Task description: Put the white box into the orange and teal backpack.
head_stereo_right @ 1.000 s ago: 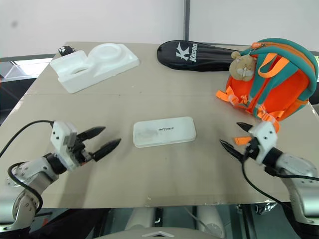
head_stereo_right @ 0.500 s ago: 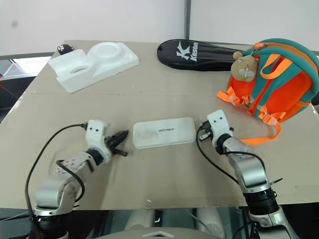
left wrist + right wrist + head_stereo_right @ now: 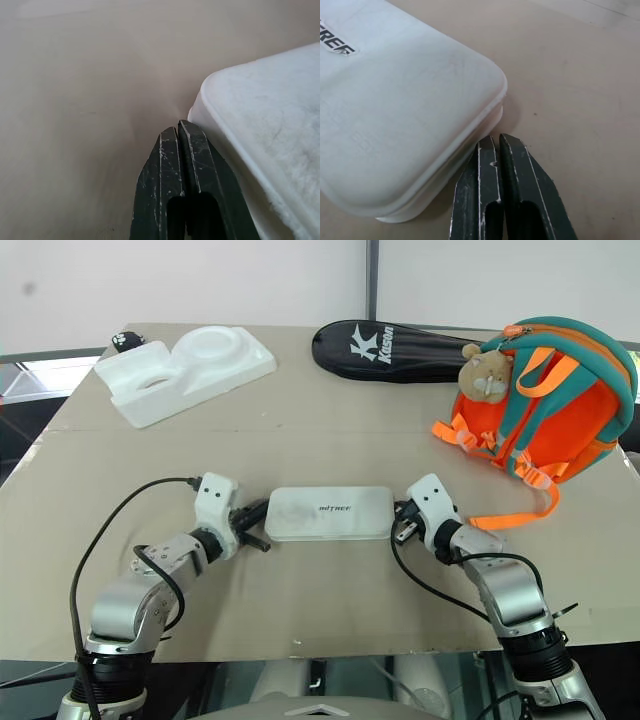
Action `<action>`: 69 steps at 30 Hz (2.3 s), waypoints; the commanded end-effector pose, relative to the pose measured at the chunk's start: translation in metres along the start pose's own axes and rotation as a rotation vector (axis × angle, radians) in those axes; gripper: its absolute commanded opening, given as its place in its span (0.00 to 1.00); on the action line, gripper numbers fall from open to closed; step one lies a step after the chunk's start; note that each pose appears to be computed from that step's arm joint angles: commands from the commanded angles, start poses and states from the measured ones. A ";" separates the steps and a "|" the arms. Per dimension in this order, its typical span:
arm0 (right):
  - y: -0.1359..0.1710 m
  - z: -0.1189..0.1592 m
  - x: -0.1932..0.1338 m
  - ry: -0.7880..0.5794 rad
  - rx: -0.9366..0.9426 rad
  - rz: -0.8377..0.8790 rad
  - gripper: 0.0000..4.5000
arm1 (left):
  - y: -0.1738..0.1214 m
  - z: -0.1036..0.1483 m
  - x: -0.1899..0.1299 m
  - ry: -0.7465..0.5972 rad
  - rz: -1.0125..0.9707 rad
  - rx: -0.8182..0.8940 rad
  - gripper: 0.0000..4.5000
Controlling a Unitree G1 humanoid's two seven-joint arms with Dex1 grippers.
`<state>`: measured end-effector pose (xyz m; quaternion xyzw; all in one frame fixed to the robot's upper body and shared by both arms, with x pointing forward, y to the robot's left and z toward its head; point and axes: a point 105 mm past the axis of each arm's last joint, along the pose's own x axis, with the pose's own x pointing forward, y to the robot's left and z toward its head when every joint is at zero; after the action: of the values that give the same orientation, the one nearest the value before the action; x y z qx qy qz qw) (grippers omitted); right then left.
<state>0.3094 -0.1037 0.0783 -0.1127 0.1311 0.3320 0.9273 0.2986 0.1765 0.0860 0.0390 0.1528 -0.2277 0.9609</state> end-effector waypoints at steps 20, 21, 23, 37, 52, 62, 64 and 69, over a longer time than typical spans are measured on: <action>-0.003 0.014 0.015 -0.025 -0.197 0.079 0.00 | 0.018 0.009 -0.032 0.350 -0.491 -0.727 0.82; -0.001 0.015 0.019 -0.026 -0.204 0.090 0.00 | 0.013 0.010 -0.027 0.355 -0.515 -0.730 0.82; 0.003 0.016 0.024 -0.027 -0.218 0.107 0.00 | 0.006 0.010 -0.020 0.367 -0.543 -0.732 0.82; -0.002 0.039 0.024 -0.148 -0.161 0.045 0.00 | -0.018 0.024 -0.008 0.295 -0.638 -0.778 0.23; -0.084 0.084 -0.131 -0.210 0.128 -0.355 0.99 | -0.029 0.067 -0.001 -0.017 -0.642 -0.681 0.22; -0.168 0.104 -0.079 -0.259 0.228 -0.677 0.94 | -0.026 0.076 0.004 -0.063 -0.614 -0.635 0.22; -0.174 0.108 -0.075 -0.266 0.189 -0.710 0.79 | -0.024 0.076 0.002 -0.074 -0.603 -0.630 0.22; -0.172 0.126 -0.069 -0.325 0.049 -0.687 0.24 | -0.020 0.080 0.000 -0.138 -0.564 -0.619 0.22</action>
<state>0.3923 -0.2407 0.2124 -0.0496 -0.0018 0.0014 0.9988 0.3136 0.1492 0.1394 -0.3242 0.2047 -0.4061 0.8295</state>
